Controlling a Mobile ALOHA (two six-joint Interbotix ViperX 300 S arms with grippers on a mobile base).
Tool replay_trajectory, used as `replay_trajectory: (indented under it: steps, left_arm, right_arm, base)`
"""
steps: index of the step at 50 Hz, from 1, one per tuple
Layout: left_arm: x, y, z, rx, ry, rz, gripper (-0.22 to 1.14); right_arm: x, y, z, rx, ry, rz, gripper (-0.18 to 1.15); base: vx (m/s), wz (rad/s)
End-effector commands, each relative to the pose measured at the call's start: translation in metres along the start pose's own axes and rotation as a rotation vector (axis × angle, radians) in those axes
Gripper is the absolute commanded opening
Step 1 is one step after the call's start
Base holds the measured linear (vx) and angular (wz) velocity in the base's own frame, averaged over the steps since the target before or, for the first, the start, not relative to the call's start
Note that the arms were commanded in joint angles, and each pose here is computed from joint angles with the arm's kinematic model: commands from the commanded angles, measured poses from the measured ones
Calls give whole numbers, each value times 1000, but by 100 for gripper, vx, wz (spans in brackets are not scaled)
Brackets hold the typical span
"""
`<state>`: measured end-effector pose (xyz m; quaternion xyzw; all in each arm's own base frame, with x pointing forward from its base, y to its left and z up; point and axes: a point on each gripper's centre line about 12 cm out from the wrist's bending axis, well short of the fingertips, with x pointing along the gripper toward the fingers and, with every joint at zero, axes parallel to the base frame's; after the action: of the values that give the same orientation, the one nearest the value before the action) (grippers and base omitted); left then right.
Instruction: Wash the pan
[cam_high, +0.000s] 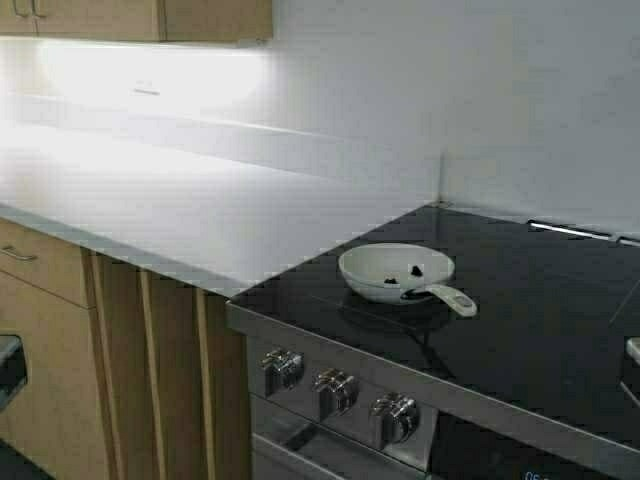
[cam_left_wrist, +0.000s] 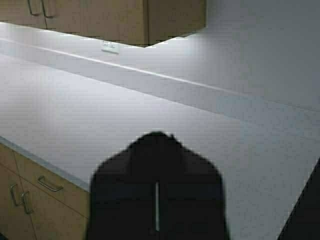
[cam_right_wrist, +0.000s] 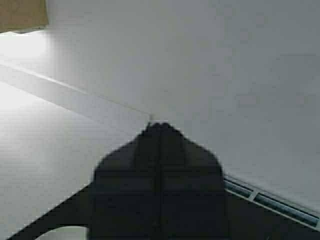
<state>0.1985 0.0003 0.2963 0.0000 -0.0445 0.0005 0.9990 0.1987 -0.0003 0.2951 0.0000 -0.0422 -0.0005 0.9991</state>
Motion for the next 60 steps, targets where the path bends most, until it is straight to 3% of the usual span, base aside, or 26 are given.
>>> replay_trajectory:
  steps: [1,11,16,17,31,48,60]
  left_arm:
    - [-2,2,-9,-53,33,12,-1]
    - [0,1,-7,-134,32,3,68]
    - [4,-5,-12,-211,67,-23,104]
    - [5,-8,-13,-234,77,-33,107]
    - [26,-69,-52,-462,243,-250,101]
    - [53,-127,-132,-660,401,-358,101]
    - [77,-188,-202,-848,529,-472,101]
  right_arm:
    - [0,-1,-6,6,15,-7,6]
    - [-2,-1,-3,-14,0,-4,7]
    - [-2,-1,-4,-17,5,-3,7]
    - [-2,-1,-5,-17,6,-2,7]
    - [-2,-1,-5,-11,12,-3,7]
    - [-1,-1,-8,-14,26,-3,7]
    - [-1,-1,-9,-14,29,-3,7]
  base:
    - [0,0]
    - [0,0]
    - [0,0]
    - [0,0]
    - [0,0]
    - [0,0]
    - [0,0]
